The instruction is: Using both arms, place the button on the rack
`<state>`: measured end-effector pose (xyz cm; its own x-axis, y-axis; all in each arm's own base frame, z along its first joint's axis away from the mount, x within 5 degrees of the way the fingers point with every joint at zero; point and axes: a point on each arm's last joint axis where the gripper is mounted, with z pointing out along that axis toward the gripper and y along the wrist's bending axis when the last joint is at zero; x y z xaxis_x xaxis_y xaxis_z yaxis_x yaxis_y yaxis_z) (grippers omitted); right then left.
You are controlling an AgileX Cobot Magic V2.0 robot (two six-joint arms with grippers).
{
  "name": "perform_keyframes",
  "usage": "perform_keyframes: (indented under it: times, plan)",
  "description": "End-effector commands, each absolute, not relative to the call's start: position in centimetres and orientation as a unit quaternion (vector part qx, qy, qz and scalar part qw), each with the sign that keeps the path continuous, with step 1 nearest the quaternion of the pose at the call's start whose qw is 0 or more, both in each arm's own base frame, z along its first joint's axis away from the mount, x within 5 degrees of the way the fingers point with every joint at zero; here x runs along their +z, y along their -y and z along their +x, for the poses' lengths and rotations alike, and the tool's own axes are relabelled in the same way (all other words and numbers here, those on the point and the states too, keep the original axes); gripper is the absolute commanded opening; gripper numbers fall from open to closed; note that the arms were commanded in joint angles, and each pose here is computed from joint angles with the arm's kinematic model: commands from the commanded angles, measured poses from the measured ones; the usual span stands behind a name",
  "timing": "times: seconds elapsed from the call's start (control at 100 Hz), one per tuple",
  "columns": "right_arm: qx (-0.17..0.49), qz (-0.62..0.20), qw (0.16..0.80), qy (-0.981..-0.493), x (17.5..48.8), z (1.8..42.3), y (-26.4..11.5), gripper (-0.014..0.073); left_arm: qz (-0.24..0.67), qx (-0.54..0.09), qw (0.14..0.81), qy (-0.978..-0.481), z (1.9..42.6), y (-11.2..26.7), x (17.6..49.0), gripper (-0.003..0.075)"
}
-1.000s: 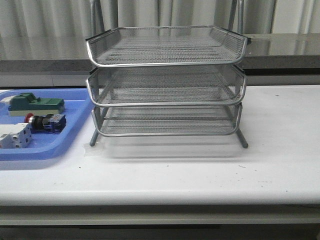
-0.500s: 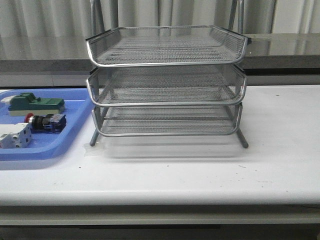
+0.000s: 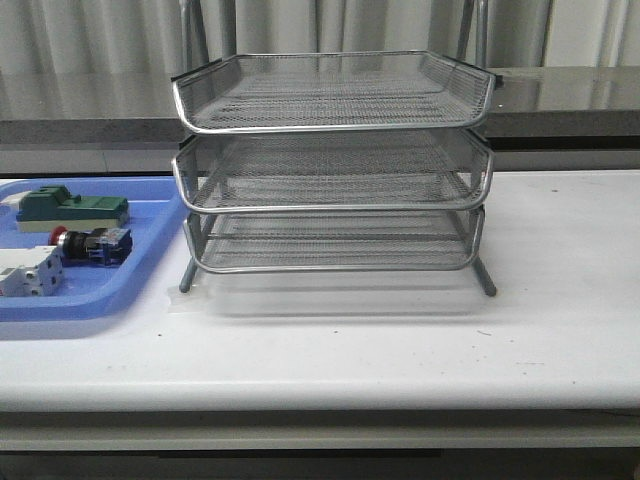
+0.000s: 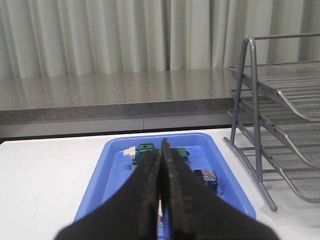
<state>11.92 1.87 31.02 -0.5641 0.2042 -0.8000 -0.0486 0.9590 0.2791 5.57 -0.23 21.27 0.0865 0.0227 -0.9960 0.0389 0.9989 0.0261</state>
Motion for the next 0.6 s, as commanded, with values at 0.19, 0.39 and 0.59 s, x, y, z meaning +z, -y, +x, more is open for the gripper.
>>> perform_keyframes:
  times: [0.19,0.39,0.59]
  plan:
    - [0.276,0.148,0.402,-0.861,30.6,16.2,-3.4,-0.0057,0.017,-0.015,0.758,-0.652,5.5,0.3,20.6,-0.0020]
    - [0.332,0.191,0.358,-0.851,29.2,18.9,-4.1,0.0119,0.017,-0.015,0.758,-0.652,5.5,0.3,20.6,-0.0020]
    - [0.369,0.189,0.341,-0.844,27.8,21.2,-4.8,0.0398,0.017,-0.015,0.758,-0.652,5.5,0.3,20.6,-0.0020]
